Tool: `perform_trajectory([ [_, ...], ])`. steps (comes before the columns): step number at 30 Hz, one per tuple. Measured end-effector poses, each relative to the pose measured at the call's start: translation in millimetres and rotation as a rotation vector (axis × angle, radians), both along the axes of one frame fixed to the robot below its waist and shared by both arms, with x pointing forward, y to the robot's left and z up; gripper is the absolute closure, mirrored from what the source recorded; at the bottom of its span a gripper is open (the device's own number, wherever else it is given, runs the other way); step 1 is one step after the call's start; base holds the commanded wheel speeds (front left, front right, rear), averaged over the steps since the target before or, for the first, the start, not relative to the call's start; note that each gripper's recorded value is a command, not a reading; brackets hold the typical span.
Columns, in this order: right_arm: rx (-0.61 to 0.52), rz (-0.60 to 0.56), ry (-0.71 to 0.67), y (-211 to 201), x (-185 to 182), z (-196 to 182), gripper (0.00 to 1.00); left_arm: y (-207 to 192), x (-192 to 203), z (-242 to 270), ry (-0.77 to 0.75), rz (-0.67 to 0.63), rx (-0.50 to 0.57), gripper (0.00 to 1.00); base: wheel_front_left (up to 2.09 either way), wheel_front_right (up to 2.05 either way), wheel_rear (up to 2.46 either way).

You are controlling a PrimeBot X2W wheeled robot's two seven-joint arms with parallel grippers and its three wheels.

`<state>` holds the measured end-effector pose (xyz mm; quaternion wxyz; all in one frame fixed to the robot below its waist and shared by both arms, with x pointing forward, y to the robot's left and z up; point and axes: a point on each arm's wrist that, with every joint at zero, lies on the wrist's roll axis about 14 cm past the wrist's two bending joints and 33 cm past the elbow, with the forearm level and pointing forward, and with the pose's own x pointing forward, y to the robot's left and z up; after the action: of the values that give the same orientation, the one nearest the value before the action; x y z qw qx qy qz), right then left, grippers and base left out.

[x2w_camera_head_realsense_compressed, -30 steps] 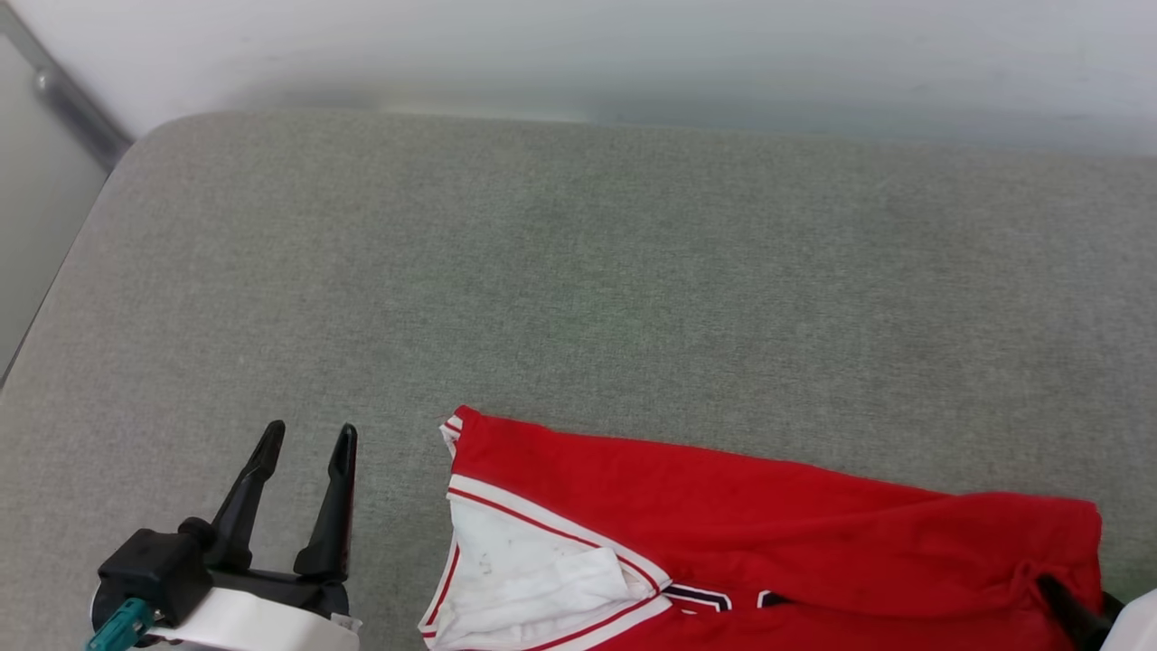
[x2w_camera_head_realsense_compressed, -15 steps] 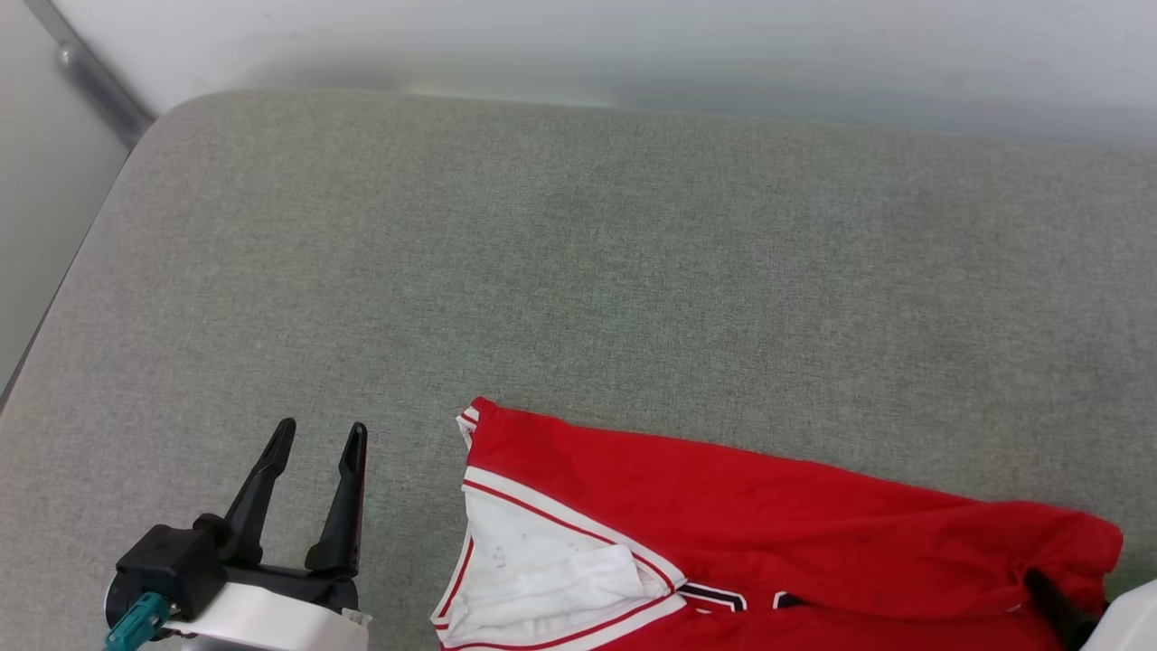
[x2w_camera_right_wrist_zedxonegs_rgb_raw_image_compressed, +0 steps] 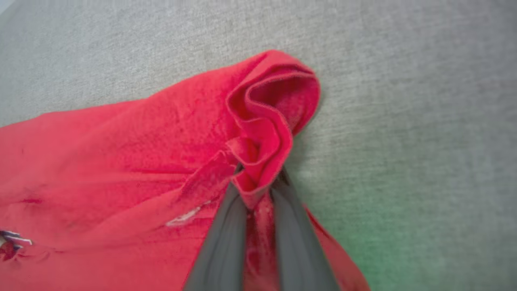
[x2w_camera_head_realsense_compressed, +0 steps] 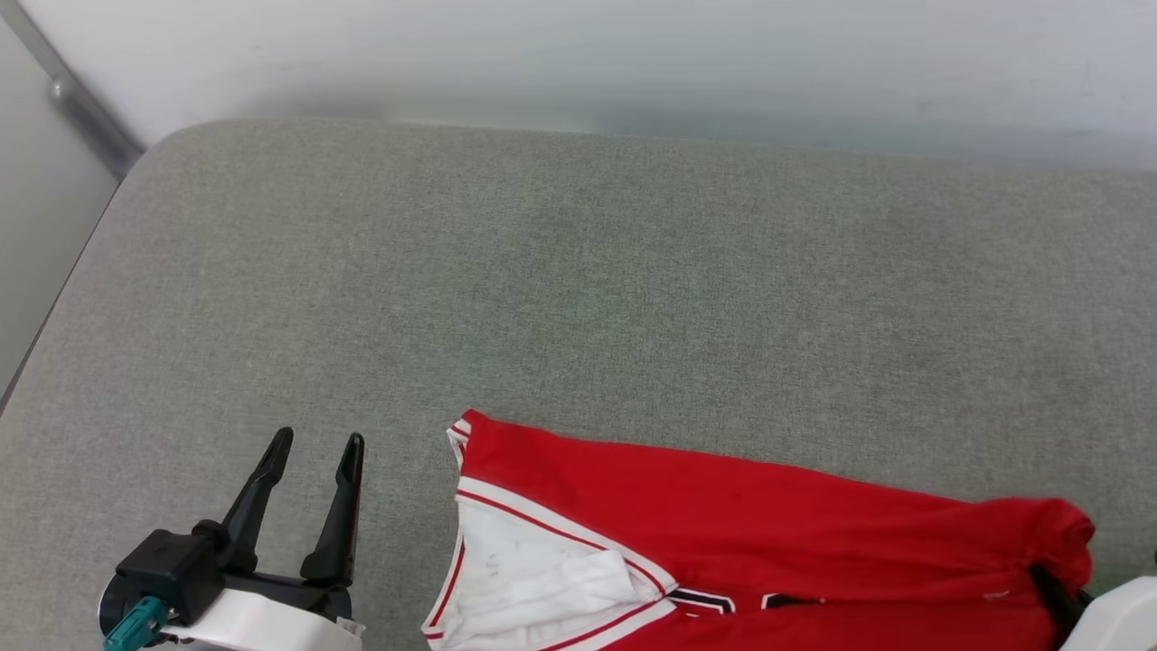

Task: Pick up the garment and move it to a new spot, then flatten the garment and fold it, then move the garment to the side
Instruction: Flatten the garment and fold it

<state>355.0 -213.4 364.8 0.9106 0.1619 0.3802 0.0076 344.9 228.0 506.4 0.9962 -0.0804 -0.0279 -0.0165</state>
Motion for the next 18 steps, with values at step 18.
perform_trajectory([
  [18, -0.117, -0.149, -0.096, -65, 6, 35, 1.00, -10, -2, 4, -0.019, -0.027, -0.018, 0.00, 0.00, 0.00, 0.00],
])
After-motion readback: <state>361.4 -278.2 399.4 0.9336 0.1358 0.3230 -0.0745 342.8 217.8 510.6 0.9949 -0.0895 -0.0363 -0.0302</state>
